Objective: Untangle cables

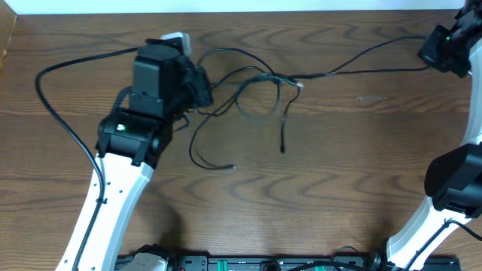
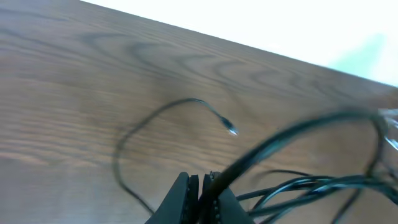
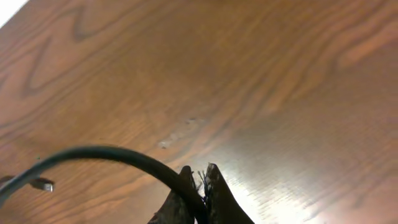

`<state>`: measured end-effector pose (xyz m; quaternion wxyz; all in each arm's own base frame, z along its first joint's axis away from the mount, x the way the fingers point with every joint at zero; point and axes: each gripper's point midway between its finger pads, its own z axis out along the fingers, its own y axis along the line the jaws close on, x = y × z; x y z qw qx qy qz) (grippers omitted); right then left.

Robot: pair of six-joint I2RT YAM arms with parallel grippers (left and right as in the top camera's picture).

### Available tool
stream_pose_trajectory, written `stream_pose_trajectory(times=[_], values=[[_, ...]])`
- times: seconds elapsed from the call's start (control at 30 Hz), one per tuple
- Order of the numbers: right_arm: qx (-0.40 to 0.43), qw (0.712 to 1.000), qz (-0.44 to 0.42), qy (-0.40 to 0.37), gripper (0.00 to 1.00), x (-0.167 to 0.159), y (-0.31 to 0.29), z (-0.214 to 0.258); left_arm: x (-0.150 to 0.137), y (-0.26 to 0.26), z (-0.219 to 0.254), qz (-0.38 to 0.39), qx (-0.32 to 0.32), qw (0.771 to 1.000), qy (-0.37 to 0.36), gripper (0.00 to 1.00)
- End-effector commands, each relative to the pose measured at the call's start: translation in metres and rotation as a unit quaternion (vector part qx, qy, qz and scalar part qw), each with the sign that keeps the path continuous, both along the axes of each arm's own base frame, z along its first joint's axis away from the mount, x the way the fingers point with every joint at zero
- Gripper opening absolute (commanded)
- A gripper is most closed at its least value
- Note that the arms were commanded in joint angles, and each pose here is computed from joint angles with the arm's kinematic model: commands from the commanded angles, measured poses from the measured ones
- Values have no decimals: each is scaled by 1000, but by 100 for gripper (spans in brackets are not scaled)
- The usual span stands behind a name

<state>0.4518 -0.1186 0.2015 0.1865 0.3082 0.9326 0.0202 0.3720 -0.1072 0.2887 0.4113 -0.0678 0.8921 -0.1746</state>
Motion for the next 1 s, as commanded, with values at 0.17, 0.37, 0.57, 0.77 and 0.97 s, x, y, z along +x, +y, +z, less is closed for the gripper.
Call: stream_pose_trajectory(times=[0.17,0.37,0.57,0.77,0.97], values=[[-42,994,-84,56,1,-39,-84,-15,7,152,-1,249,55,967,3,7],[-39,993,-76,79,1,-43,-82,-26,0,174,-5,273,61,960,16,7],[-82,984,-105,115,1,-55,-108,-38,-10,215,-3,336,86,938,16,7],[-54,979,-122,152,1,-69,-122,-64,-26,259,-3,396,77,915,20,8],[31,991,-49,119,1,-48,-92,-76,-20,251,-5,352,55,934,21,8]])
